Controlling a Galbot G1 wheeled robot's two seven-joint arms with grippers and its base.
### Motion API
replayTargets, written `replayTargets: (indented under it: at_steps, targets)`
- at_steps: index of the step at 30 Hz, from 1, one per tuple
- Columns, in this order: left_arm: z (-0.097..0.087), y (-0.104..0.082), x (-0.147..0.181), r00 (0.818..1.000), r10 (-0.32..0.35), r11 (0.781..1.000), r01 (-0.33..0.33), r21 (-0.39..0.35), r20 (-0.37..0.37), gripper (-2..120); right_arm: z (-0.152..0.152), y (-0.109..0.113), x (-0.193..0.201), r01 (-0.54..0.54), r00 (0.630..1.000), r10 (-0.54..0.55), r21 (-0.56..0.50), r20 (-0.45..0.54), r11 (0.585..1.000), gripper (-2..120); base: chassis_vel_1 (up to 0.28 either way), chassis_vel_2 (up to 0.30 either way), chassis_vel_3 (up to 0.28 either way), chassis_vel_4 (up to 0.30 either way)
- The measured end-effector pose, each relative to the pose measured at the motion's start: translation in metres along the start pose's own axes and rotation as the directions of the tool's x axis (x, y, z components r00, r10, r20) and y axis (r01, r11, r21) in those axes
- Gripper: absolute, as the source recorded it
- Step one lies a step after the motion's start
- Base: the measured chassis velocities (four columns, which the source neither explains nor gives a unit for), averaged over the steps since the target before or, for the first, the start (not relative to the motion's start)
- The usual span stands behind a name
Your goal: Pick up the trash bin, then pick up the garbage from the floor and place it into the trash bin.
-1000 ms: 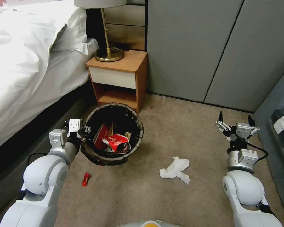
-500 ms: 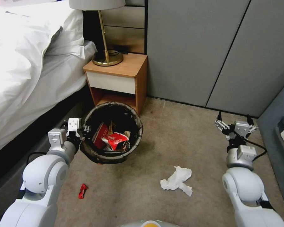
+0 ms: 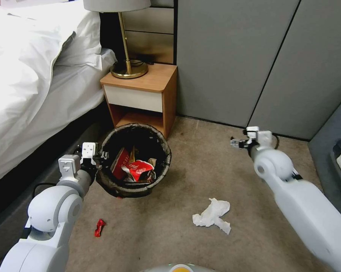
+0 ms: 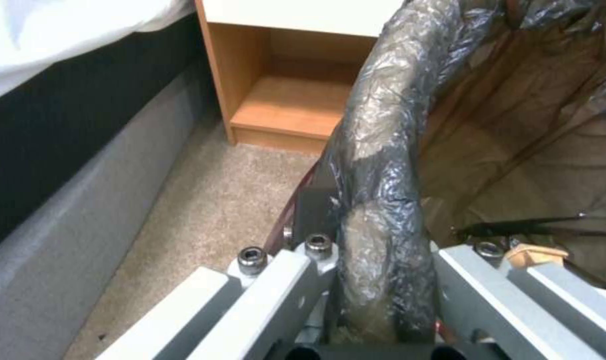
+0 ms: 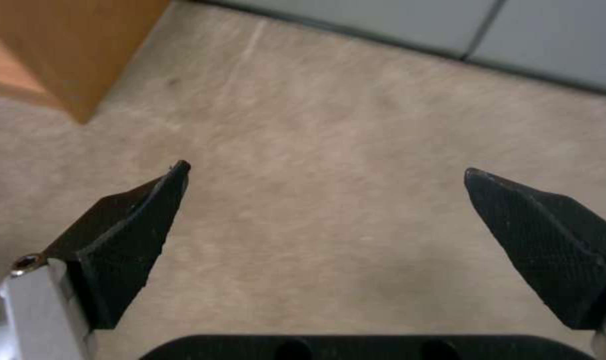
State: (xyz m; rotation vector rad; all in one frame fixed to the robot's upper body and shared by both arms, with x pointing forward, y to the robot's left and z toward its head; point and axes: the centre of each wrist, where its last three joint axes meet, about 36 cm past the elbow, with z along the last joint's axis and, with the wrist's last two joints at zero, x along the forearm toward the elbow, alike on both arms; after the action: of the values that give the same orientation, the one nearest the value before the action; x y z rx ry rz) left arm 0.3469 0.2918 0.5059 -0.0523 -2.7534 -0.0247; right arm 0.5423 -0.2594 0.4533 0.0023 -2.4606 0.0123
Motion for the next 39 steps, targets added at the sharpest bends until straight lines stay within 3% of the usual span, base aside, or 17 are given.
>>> replayTargets:
  at_steps: [9, 15, 20, 22, 35, 39]
  targets:
    - [0.001, 0.001, -0.002, 1.0, -0.005, 1.0, 0.005, -0.006, -0.003, 1, 0.013, 0.045, -0.059, 0.098, 0.985, -0.104, -0.053, -0.134, 0.994, 100, 0.0, 0.0, 0.0, 0.0]
    - [0.003, 0.002, -0.001, 1.0, -0.01, 1.0, 0.01, -0.008, -0.01, 1, 0.029, 0.063, -0.08, 0.102, 0.976, -0.11, -0.053, -0.185, 0.993, 100, 0.0, 0.0, 0.0, 0.0]
    - [0.005, 0.001, -0.001, 1.0, -0.012, 1.0, 0.012, -0.008, -0.016, 1, 0.055, 0.069, -0.104, 0.071, 0.964, -0.08, -0.044, -0.253, 0.996, 100, 0.0, 0.0, 0.0, 0.0]
    - [0.005, 0.001, -0.001, 1.0, -0.012, 1.0, 0.012, -0.009, -0.017, 1, 0.079, 0.072, -0.115, 0.049, 0.95, -0.063, -0.053, -0.306, 0.997, 100, 0.0, 0.0, 0.0, 0.0]
    - [0.01, -0.001, -0.006, 0.999, -0.003, 1.0, 0.003, -0.013, -0.032, 1, 0.141, 0.083, -0.113, 0.004, 0.918, -0.017, -0.033, -0.397, 0.999, 100, 0.0, 0.0, 0.0, 0.0]
    - [0.01, -0.001, -0.006, 0.999, -0.002, 1.0, 0.002, -0.013, -0.035, 1, 0.147, 0.083, -0.113, -0.002, 0.914, -0.01, -0.029, -0.405, 1.0, 100, 0.0, 0.0, 0.0, 0.0]
